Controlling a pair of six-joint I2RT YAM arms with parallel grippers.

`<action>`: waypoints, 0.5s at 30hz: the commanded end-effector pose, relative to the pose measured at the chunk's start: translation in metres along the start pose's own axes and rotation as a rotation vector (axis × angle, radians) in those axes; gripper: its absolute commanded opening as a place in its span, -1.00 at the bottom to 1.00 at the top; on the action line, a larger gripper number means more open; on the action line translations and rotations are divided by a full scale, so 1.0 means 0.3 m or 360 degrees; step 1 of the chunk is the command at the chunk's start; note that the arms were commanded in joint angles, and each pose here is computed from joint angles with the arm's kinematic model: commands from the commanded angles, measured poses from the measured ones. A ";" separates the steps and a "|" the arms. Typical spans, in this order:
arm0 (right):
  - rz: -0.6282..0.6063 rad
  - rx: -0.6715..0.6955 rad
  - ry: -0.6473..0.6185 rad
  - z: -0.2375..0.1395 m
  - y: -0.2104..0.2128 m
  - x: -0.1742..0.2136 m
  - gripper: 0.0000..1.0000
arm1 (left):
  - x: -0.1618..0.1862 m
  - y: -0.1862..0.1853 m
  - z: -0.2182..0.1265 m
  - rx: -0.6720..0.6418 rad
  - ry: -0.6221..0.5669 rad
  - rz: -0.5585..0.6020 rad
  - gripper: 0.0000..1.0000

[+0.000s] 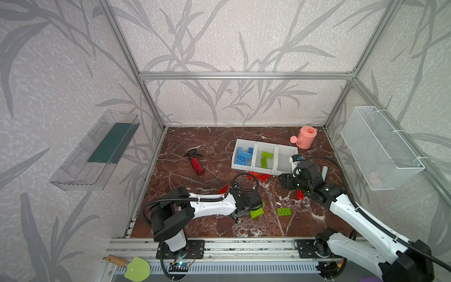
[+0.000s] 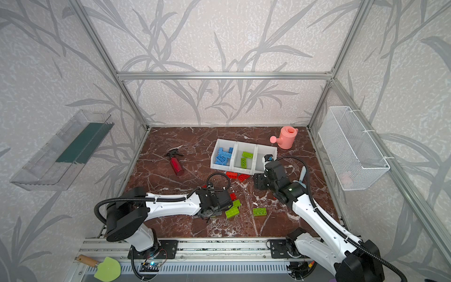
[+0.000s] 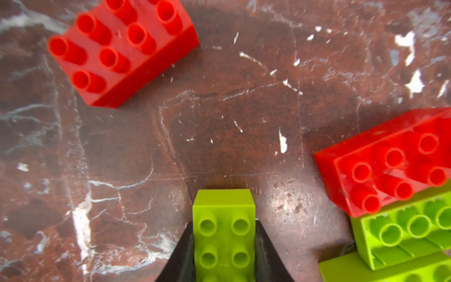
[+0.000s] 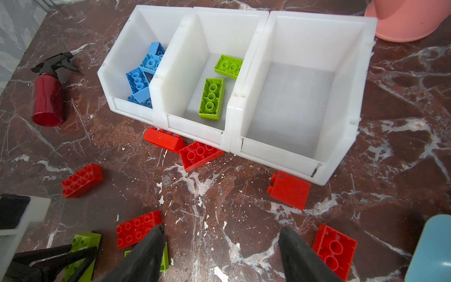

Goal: Sort the legos into containers by color
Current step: 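Reach the left gripper to a green brick in front and grasp it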

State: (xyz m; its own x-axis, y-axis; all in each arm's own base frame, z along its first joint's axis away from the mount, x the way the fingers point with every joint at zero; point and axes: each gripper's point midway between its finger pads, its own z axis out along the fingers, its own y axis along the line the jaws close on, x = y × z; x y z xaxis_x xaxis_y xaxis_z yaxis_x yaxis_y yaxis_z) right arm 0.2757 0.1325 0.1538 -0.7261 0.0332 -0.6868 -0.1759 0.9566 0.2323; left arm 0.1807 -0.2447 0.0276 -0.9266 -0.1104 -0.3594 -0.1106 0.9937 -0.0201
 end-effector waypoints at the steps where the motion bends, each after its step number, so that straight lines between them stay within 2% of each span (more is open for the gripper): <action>1: 0.0005 -0.0019 0.0027 -0.004 -0.004 0.030 0.50 | -0.079 -0.001 -0.085 0.0021 -0.0138 0.0004 -0.46; 6: 0.0041 -0.0072 0.0040 -0.001 0.003 0.069 0.50 | -0.174 0.006 -0.175 0.0045 -0.0264 0.0046 -0.46; 15: 0.0107 -0.0239 0.0053 0.013 0.038 0.139 0.51 | -0.429 -0.012 -0.316 0.0168 -0.0428 0.0047 -0.44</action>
State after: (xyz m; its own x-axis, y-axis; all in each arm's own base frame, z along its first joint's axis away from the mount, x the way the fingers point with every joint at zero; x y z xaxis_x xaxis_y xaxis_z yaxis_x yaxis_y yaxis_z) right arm 0.2454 0.1377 0.1172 -0.7760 0.0555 -0.6283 -0.1974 0.9247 0.3255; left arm 0.2511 -0.2424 0.1386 -0.8273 -0.1332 -0.5458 -0.0762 0.9891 -0.1259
